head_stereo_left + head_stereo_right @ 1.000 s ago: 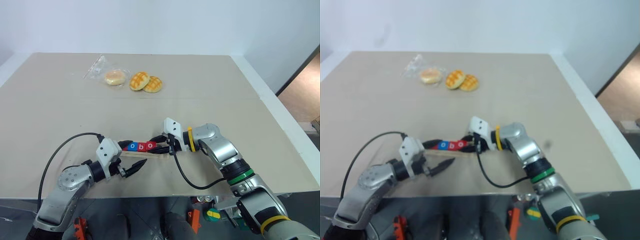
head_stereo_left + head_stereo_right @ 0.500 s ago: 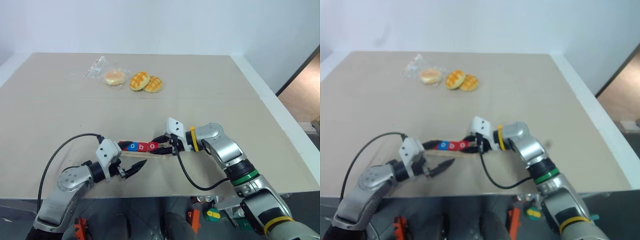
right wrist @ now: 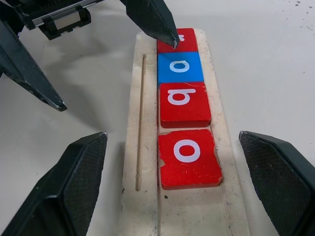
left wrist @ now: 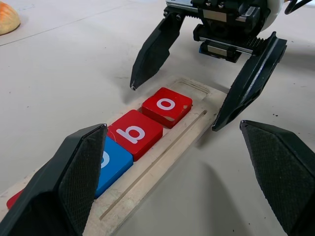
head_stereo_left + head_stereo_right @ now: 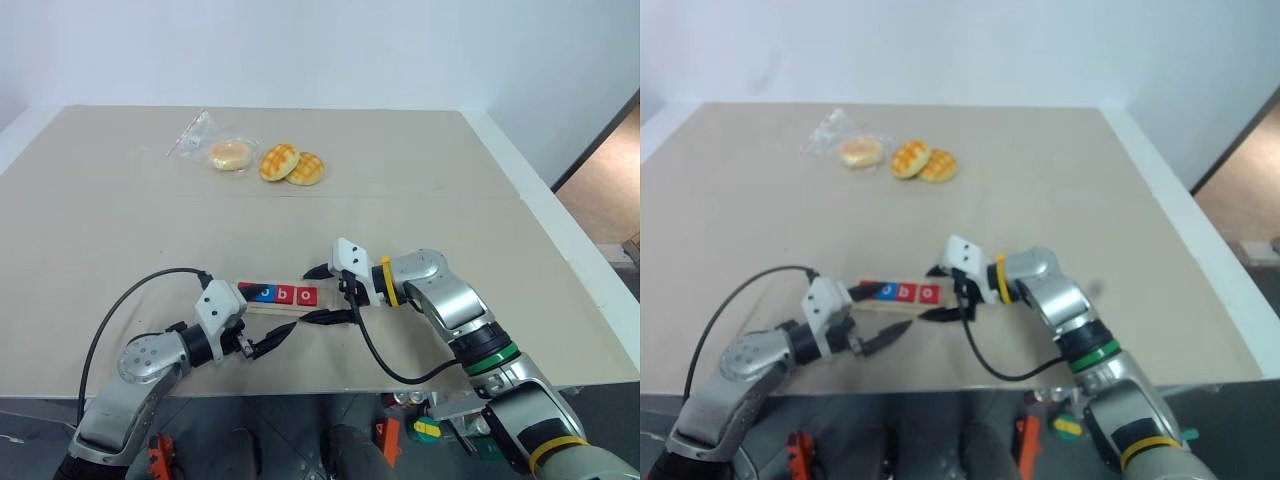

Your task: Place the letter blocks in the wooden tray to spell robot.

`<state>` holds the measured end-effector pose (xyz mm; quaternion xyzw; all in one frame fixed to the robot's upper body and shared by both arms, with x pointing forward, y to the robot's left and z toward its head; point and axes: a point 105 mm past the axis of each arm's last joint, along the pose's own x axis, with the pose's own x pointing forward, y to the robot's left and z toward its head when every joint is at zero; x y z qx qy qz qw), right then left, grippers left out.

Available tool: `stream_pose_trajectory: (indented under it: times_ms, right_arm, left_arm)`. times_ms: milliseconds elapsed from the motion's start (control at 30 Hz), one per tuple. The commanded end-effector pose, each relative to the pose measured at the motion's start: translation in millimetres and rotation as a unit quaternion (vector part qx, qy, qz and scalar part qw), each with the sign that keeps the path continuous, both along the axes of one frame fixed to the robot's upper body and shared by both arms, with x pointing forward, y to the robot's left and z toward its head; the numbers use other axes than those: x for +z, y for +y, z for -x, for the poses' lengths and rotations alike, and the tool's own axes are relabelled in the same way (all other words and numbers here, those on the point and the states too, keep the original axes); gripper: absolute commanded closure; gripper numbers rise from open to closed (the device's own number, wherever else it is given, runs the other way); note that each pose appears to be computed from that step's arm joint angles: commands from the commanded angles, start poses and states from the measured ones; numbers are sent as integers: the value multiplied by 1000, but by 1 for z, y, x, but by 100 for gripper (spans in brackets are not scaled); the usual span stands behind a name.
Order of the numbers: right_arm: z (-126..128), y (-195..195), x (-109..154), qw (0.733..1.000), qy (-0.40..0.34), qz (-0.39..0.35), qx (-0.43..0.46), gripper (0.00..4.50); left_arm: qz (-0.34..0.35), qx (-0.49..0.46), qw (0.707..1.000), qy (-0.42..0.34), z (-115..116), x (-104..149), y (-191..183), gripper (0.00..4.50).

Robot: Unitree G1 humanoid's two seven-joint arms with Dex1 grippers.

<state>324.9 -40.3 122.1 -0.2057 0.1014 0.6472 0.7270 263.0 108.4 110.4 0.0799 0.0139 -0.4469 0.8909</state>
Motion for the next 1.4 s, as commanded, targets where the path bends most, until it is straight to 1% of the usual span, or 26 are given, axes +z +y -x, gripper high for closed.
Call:
stream_pose_trajectory:
  times_ms: [33,200,300,367,500,533,567,600,667,700,733,800,933,1033,1100,1200,1300,1367,1400]
  right_arm:
    - [-2,-2,29,998,-24,-48,-21,2]
    - [0,-18,40,994,-18,-86,-73,2]
    - [1,-31,46,984,-35,-120,-130,2]
    - [-4,-46,54,969,-52,-150,-188,42]
    - [-13,-83,65,939,-69,-177,-288,180]
    - [-14,-93,69,929,-76,-183,-312,221]
    - [-14,-99,70,923,-79,-186,-326,249]
    - [-12,-104,71,920,-82,-184,-337,289]
    - [-5,-113,68,917,-80,-177,-350,350]
    - [1,-117,64,917,-76,-170,-353,396]
    - [6,-121,59,918,-73,-160,-356,422]
    - [12,-124,52,921,-67,-145,-354,422]
    - [25,-122,33,941,-35,-105,-318,422]
    - [20,-127,32,940,-37,-100,-325,339]
    - [22,-125,31,944,-28,-95,-316,274]
    - [29,-118,28,950,-9,-102,-295,164]
    - [35,-112,21,958,-3,-85,-273,57]
    - [35,-110,19,964,-8,-78,-255,5]
    - [34,-110,18,967,-10,-72,-245,5]
  left_arm:
    - [1,-7,1000,-23,3,9,-2,0]
    - [5,-7,1000,-30,3,14,-1,0]
    - [2,-14,999,-34,4,15,-1,0]
    - [-1,-24,999,-36,5,15,-3,0]
    - [-2,-40,998,-37,7,17,-6,0]
    - [-2,-44,998,-37,7,17,-7,0]
    - [-2,-46,998,-37,7,17,-7,0]
    - [-3,-49,998,-38,7,17,-8,0]
    - [-5,-53,998,-38,6,18,-8,0]
    - [-6,-55,998,-38,5,18,-8,0]
    - [-7,-59,998,-37,5,17,-8,0]
    - [-8,-64,997,-36,5,17,-9,0]
    - [-8,-74,997,-34,3,15,-14,0]
    - [-8,-77,996,-33,3,15,-16,0]
    - [-9,-77,996,-33,3,15,-15,0]
    - [-11,-74,997,-30,5,12,-14,0]
    - [-9,-72,997,-30,6,11,-14,0]
    - [-6,-80,996,-33,9,13,-16,0]
    - [-3,-90,995,-34,11,14,-17,0]
